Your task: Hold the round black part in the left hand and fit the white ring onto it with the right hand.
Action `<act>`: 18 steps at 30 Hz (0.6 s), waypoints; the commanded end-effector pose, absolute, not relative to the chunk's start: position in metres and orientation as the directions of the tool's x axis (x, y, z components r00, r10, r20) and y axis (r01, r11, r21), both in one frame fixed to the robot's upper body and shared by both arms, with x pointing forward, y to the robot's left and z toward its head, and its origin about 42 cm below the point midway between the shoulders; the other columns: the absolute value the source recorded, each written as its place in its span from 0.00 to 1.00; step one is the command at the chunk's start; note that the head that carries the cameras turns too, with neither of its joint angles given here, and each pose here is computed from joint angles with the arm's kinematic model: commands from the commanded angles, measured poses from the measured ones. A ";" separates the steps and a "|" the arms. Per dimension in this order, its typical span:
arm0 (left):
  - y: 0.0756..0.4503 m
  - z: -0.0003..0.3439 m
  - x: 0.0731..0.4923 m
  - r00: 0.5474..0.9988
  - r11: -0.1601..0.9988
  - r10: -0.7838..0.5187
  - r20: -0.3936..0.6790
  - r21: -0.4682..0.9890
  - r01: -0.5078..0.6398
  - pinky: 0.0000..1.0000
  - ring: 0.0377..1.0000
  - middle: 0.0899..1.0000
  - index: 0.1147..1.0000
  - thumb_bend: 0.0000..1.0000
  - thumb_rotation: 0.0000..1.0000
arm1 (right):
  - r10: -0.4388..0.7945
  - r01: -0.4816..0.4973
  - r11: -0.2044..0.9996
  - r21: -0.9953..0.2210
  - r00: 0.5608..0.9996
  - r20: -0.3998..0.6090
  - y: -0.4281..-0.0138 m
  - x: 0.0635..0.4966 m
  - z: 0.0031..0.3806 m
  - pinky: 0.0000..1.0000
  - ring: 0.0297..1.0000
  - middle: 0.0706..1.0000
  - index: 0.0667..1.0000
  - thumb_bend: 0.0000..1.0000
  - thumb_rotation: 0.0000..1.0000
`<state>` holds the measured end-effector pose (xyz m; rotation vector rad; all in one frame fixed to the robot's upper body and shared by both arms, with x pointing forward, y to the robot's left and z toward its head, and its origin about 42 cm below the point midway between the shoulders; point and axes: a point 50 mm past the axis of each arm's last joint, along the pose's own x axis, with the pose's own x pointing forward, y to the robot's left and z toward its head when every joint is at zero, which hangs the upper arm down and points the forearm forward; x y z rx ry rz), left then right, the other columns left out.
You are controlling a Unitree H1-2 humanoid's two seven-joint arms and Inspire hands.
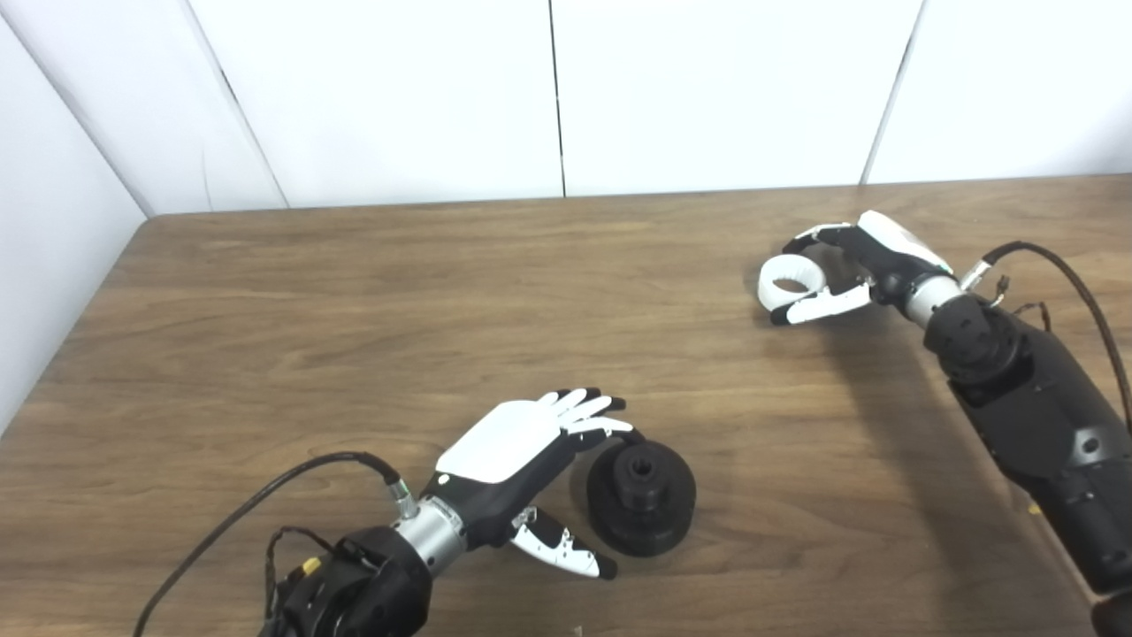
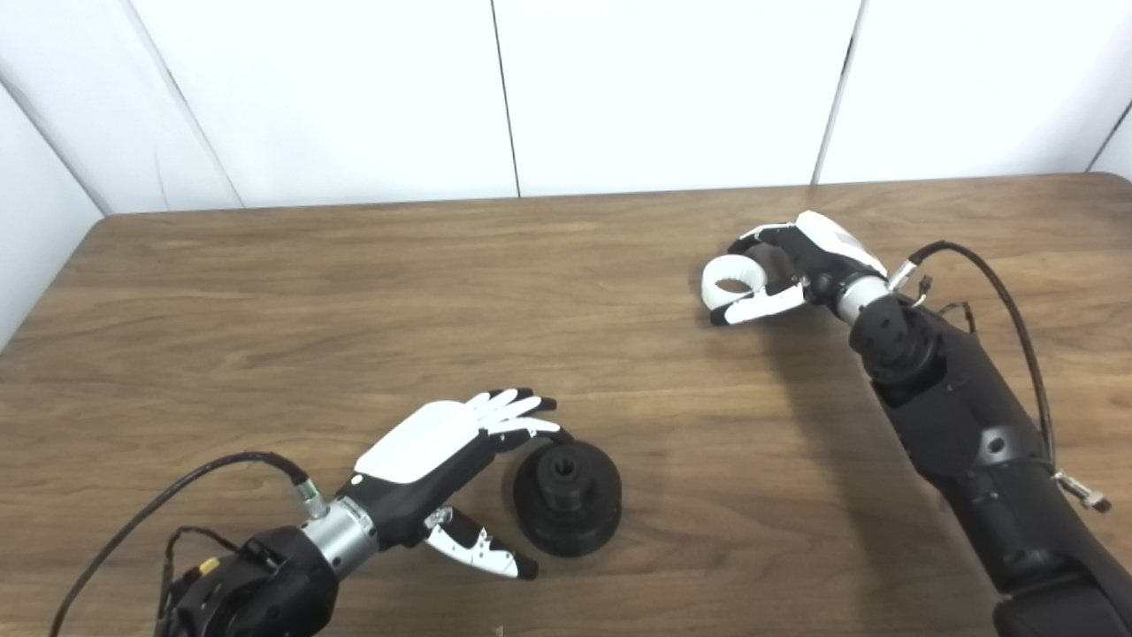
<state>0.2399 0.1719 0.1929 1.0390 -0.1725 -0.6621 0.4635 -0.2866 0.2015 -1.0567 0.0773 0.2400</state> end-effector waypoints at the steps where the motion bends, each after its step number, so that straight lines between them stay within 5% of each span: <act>1: 0.172 0.202 0.248 0.807 0.341 -0.576 -0.133 0.857 0.385 1.00 1.00 0.96 0.79 0.95 0.24 | 0.196 -0.184 0.467 -0.865 0.975 -0.102 -0.281 0.470 0.227 0.92 0.98 0.88 0.74 0.94 0.41; 18: 0.172 0.201 0.250 0.812 0.349 -0.567 -0.135 0.854 0.386 0.97 1.00 0.96 0.79 0.94 0.25 | 0.198 -0.159 0.525 -0.836 0.978 -0.061 -0.280 0.467 0.225 0.89 0.95 0.85 0.61 0.81 0.19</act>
